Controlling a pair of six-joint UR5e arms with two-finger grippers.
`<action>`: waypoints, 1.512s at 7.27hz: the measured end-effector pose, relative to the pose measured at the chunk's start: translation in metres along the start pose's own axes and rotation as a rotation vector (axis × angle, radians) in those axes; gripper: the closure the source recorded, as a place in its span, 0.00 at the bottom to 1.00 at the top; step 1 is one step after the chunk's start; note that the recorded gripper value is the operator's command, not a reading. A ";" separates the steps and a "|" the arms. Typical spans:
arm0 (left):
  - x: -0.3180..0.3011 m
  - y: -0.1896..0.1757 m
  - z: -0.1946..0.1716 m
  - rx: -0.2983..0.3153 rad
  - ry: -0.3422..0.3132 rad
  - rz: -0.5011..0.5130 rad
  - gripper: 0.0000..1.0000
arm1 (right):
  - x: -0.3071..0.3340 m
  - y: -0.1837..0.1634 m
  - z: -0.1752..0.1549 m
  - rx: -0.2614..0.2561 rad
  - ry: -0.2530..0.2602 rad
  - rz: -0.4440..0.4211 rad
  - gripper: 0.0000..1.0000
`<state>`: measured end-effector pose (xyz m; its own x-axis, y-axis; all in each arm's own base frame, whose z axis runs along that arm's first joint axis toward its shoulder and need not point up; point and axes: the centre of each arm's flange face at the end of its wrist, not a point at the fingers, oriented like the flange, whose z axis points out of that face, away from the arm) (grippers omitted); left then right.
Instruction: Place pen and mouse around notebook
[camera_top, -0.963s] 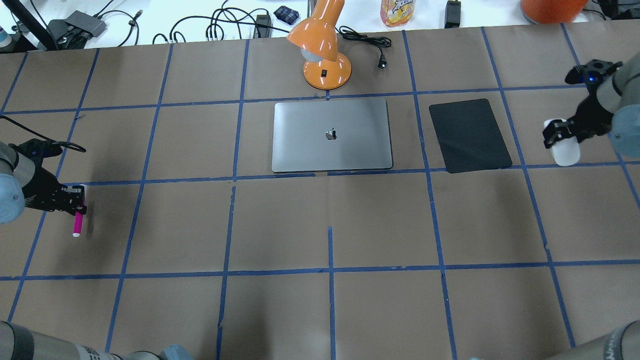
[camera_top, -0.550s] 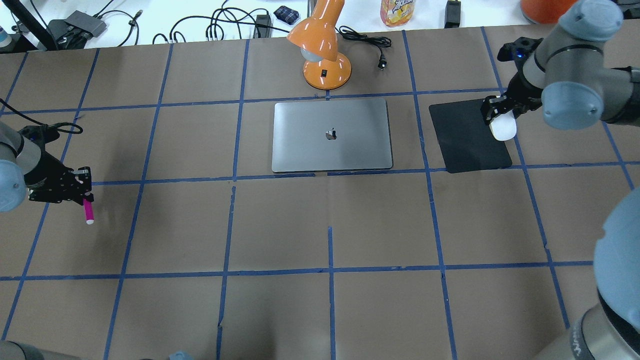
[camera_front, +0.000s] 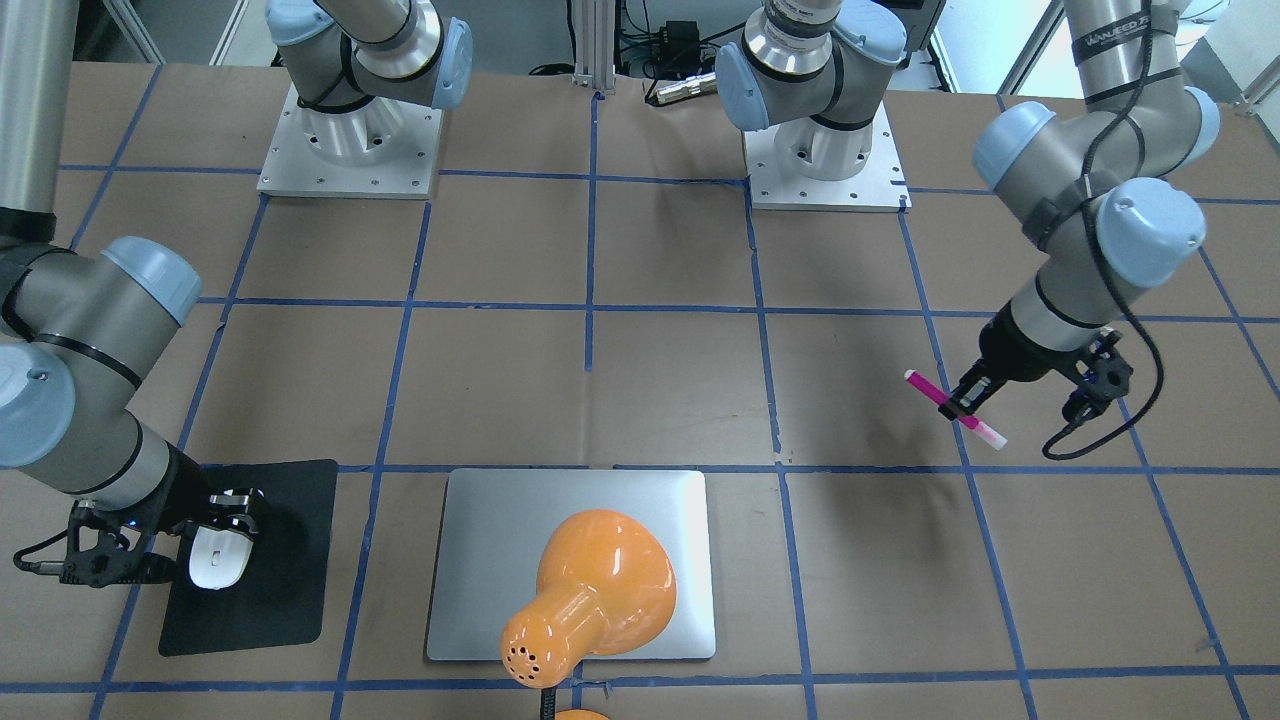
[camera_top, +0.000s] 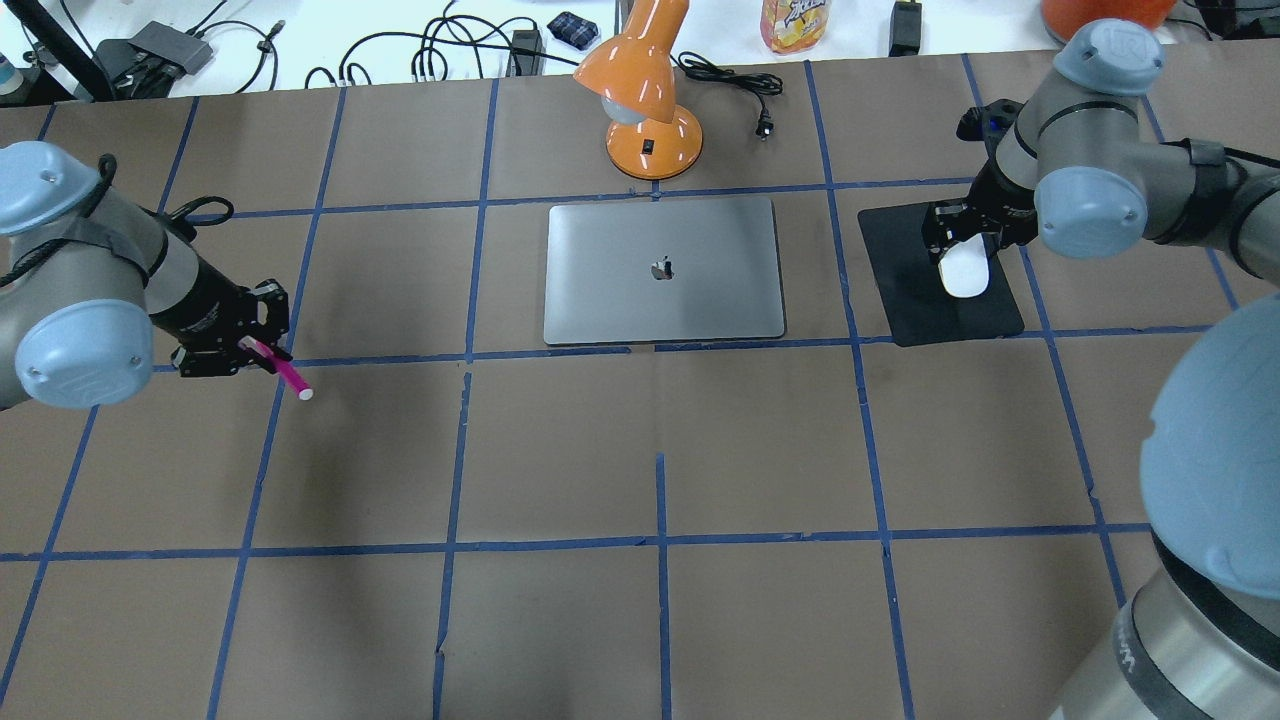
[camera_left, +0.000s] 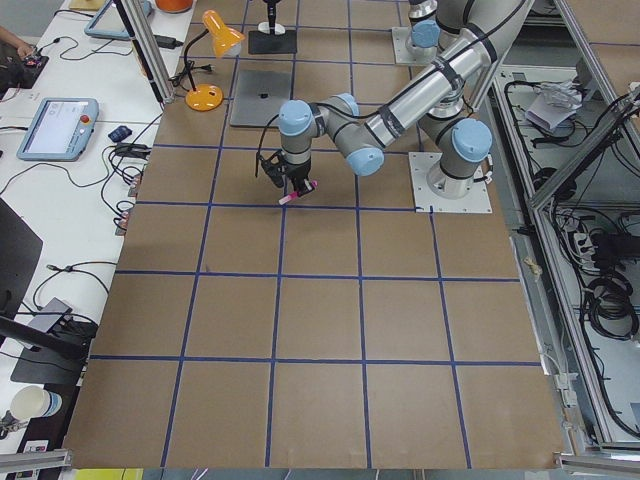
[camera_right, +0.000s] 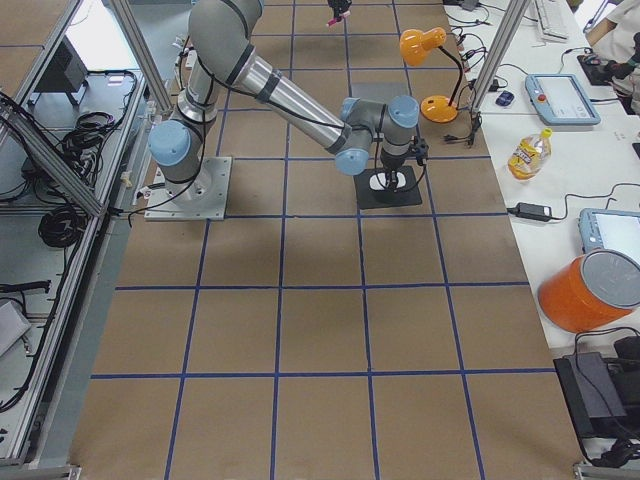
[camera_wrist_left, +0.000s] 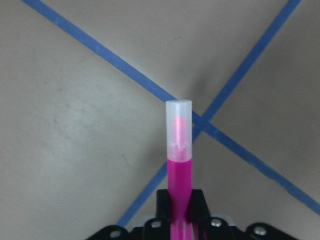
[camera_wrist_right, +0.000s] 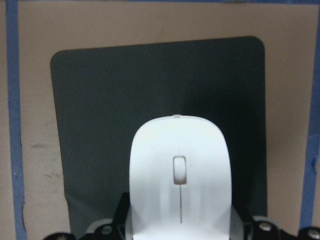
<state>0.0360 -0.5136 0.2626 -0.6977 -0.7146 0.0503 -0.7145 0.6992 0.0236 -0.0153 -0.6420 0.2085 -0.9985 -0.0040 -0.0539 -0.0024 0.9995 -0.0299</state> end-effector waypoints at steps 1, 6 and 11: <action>0.035 0.034 0.003 -0.006 0.002 -0.054 1.00 | -0.003 0.000 0.002 -0.005 -0.003 0.006 0.43; 0.161 0.223 0.035 -0.014 -0.016 -0.375 1.00 | -0.009 -0.004 0.022 -0.021 -0.004 -0.004 0.12; 0.230 0.322 0.067 -0.011 -0.021 -0.537 1.00 | -0.015 -0.001 -0.048 0.002 0.004 0.017 0.12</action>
<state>-0.3585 -0.4542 0.2146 -0.2349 -0.9720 0.0081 -0.9707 0.2350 0.0508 -0.0029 -0.6414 0.2573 -0.9986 0.0130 -0.0508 0.0146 0.9994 -0.0306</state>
